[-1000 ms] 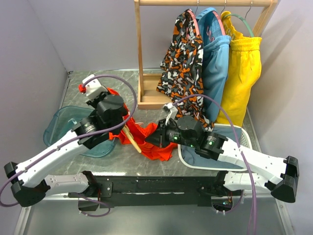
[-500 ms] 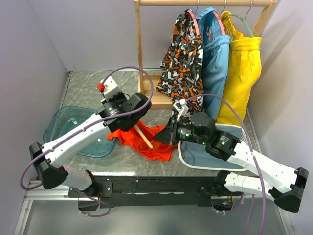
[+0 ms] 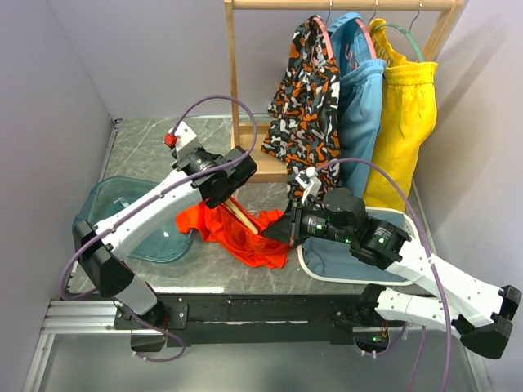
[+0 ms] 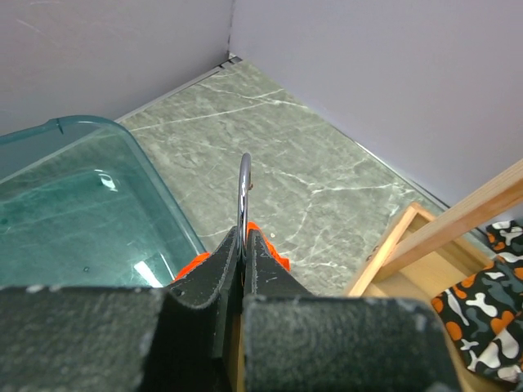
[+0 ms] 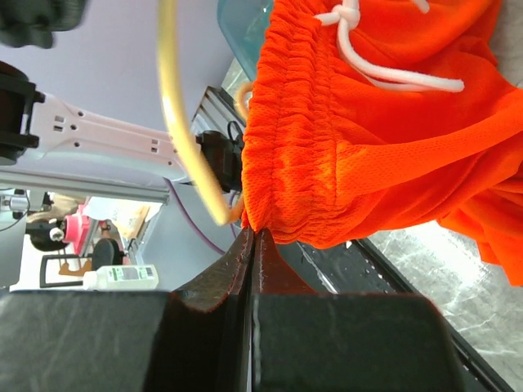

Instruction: Place the shorts on the hanger

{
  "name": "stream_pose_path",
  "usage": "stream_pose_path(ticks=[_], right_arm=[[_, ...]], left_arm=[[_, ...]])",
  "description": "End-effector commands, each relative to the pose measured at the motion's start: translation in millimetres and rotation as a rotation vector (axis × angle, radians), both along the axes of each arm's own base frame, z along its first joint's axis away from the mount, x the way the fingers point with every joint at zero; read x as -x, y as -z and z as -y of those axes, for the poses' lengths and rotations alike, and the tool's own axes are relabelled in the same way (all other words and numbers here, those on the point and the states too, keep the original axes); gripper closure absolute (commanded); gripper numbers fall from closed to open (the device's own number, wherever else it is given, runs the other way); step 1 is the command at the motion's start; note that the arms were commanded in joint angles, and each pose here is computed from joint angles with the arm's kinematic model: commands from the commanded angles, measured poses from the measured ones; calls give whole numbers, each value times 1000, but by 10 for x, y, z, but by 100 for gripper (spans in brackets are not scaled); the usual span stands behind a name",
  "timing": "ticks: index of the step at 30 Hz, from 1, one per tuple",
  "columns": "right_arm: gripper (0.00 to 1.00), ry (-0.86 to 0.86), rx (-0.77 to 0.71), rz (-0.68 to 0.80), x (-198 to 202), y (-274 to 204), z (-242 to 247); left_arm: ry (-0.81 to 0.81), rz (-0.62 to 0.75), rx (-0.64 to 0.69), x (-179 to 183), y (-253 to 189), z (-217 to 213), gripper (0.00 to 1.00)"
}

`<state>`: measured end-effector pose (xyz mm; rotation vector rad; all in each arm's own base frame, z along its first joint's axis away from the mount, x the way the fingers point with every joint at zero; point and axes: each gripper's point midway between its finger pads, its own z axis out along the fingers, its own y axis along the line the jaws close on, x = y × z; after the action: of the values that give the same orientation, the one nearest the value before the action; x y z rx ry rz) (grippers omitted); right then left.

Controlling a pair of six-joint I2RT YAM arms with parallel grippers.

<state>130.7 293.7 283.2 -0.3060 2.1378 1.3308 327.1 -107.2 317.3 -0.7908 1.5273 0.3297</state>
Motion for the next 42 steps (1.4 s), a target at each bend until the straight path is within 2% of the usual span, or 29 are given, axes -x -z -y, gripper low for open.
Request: stream_pose_path(ticks=[1, 12, 19, 23, 31, 35, 36, 37, 38, 40, 42], right_arm=[[100, -43, -90, 41, 171, -497, 99], [100, -96, -197, -8, 291, -1024, 14], [100, -41, -291, -2, 124, -1393, -132], [100, 38, -245, 9, -131, -1337, -256], [100, 198, -127, 55, -589, -1172, -343], [100, 250, -99, 95, -704, -1185, -292], [100, 247, -94, 107, -705, -1191, -287], [100, 274, -83, 113, -752, -1177, -253], [100, 282, -80, 118, -766, -1181, -248], [100, 281, -71, 131, -778, -1179, -247], [100, 300, -58, 146, -829, -1188, -236]], left_arm=[[-127, 202, -172, 6, -523, -363, 99], [-132, 182, -194, -73, -496, -310, 99], [-122, 150, -221, -86, -640, -227, 99], [-86, 129, -215, -72, -714, -89, 99], [-2, -35, -245, -92, -620, 107, 99], [81, -116, -219, -119, -545, 212, 99], [130, -173, -266, -52, -621, 157, 99], [177, -90, -172, -154, -740, 299, 99], [237, -119, -193, -176, -600, 358, 99], [401, -91, -155, -130, -752, 466, 99], [476, -96, -115, -107, -815, 557, 99]])
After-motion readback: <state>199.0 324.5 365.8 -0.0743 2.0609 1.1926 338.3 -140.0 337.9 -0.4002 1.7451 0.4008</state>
